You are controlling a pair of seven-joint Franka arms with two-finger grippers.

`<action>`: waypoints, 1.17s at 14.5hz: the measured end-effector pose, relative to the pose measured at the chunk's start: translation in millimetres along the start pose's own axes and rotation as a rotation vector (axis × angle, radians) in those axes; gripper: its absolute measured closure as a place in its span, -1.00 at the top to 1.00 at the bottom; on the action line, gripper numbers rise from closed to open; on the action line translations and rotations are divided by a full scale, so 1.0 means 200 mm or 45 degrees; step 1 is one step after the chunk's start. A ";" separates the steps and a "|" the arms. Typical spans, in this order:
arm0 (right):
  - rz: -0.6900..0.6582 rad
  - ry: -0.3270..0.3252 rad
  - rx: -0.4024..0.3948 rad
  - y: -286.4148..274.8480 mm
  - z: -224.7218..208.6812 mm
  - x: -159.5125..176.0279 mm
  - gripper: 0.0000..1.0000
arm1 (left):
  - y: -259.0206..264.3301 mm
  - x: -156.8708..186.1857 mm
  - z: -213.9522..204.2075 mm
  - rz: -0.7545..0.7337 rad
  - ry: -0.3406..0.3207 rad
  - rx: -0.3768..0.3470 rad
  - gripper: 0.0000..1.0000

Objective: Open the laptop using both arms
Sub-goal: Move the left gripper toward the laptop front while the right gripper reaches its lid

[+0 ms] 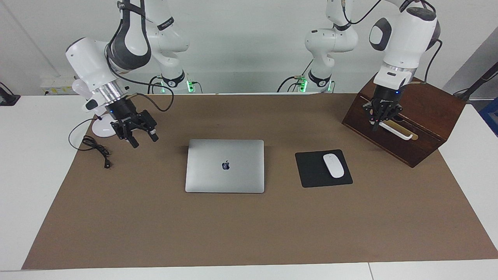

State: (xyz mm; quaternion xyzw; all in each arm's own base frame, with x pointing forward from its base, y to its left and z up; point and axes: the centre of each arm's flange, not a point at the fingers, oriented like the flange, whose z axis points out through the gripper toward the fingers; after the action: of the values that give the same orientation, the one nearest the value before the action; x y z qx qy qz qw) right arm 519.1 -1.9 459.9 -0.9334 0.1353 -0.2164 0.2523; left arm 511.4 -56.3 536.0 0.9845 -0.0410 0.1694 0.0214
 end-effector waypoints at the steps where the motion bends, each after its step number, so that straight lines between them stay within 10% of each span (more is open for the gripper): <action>1: 0.064 0.019 0.021 -0.07 0.03 -0.04 1.00 | 0.04 -0.04 0.02 0.015 0.031 -0.006 -0.98; 7: 0.503 0.065 0.137 -0.54 0.20 -0.36 1.00 | 0.29 -0.31 0.24 0.086 0.212 -0.068 -0.98; 17: 0.899 -0.098 0.086 -0.68 0.36 -0.76 1.00 | 0.63 -0.65 0.73 0.220 0.407 -0.186 -0.98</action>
State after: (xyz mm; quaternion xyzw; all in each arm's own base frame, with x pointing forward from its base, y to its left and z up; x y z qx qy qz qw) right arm 440.8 197.6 424.6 -0.8276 0.4327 -0.0847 0.3473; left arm 426.5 -179.6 359.1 0.9337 -0.1335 0.3215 0.0842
